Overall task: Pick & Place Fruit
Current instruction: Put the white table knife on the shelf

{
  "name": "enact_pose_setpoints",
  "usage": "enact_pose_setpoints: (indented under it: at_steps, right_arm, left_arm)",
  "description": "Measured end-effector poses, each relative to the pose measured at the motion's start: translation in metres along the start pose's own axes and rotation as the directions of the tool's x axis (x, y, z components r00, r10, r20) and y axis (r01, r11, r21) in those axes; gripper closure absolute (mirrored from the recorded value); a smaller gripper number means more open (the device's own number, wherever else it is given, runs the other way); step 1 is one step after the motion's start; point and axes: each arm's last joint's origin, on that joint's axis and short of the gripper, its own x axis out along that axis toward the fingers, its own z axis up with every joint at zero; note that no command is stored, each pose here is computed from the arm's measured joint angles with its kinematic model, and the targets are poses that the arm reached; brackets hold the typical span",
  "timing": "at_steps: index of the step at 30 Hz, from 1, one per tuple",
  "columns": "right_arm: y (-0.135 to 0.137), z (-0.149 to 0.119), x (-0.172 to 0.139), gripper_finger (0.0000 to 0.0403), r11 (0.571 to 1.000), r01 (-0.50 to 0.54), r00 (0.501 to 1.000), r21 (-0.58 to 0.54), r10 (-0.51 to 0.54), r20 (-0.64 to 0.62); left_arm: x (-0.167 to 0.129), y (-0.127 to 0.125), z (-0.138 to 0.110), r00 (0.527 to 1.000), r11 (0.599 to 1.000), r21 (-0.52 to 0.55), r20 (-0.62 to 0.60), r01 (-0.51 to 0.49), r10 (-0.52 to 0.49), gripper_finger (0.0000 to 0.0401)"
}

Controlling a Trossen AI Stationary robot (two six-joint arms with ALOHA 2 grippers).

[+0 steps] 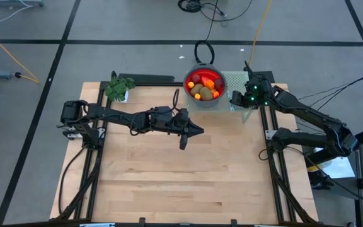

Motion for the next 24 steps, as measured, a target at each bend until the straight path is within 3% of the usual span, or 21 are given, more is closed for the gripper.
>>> enact_pose_setpoints:
  at_steps: [17,20,24]
  right_arm:
    - [0.003,-0.001,-0.018,0.0361,0.997,-0.013,0.994,-0.073,0.021,0.111]
    - [0.005,-0.004,-0.023,0.0363,0.984,-0.028,0.993,-0.177,0.047,0.108]
    - [0.01,-0.01,-0.026,0.0365,0.934,-0.061,0.993,-0.351,0.094,0.075]
  left_arm:
    - [0.0,0.0,0.0,1.0,1.0,-0.007,0.002,-0.007,0.007,0.0375]
    - [0.0,0.0,0.0,1.0,1.0,-0.007,0.002,-0.007,0.007,0.0375]
    - [0.0,0.0,0.0,1.0,1.0,-0.003,0.003,-0.008,0.008,0.0375]
